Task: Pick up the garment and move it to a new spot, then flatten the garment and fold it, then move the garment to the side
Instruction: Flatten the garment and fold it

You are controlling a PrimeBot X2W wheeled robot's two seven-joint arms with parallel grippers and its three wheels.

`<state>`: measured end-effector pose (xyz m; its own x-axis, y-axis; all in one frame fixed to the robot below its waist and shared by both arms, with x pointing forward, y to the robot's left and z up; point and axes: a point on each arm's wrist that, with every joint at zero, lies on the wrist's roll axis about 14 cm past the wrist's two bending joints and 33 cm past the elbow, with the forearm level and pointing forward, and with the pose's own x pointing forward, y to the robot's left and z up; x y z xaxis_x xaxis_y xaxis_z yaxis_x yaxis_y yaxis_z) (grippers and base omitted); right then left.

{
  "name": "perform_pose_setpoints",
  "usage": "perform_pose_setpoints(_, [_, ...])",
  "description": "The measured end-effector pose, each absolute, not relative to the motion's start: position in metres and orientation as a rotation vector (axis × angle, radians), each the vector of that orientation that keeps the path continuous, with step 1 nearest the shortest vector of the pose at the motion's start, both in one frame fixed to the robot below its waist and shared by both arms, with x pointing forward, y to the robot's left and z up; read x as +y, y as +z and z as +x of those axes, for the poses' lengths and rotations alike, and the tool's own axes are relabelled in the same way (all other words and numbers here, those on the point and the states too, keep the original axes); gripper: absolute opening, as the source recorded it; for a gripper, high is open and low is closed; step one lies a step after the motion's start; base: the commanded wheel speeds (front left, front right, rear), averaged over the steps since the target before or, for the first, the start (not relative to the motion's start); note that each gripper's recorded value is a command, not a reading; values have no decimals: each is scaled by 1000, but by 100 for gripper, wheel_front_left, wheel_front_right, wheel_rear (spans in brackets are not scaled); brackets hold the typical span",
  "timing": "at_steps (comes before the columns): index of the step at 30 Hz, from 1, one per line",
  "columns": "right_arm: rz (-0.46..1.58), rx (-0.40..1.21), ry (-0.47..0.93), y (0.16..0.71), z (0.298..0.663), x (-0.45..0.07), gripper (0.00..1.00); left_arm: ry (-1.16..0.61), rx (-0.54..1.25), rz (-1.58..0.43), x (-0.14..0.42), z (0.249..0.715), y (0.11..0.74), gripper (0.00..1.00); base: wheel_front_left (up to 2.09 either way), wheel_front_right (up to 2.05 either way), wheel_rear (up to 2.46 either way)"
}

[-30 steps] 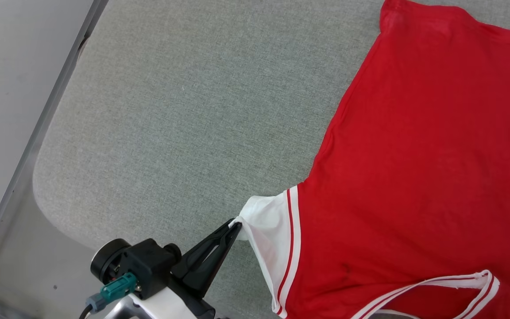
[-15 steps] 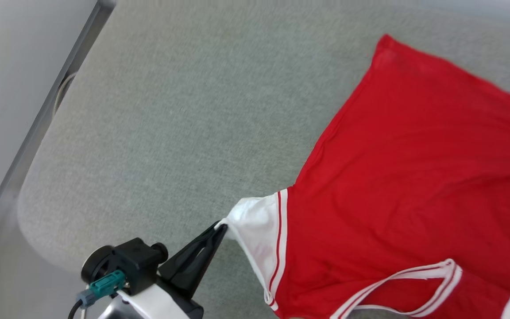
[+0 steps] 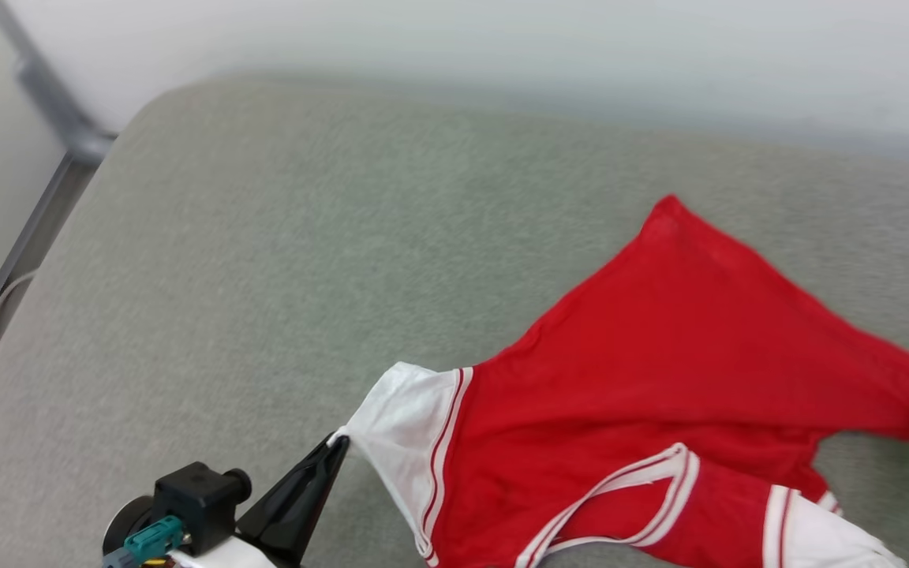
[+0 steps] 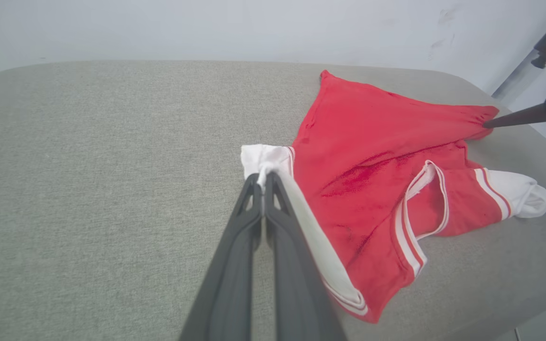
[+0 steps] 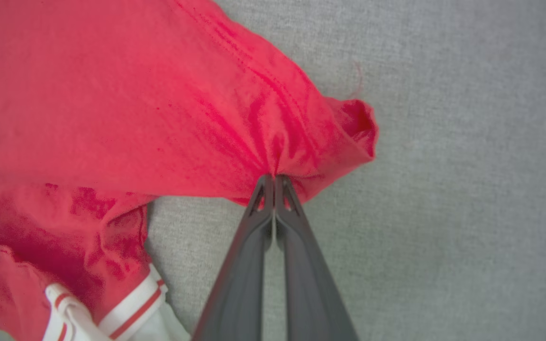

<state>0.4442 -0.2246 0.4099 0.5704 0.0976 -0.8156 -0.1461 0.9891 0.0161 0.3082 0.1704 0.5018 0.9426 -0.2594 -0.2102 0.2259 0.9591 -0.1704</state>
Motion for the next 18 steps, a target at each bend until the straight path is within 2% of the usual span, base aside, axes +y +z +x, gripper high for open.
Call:
perform_pose_setpoints(11, [92,948,16,417,348,-264,0,-284,134,-179,155,315,517,0,0,0,0])
perform_pose_setpoints(18, [184,1015,-12,389,301,-254,0,-281,104,-204,150,322,518,0,0,0,0])
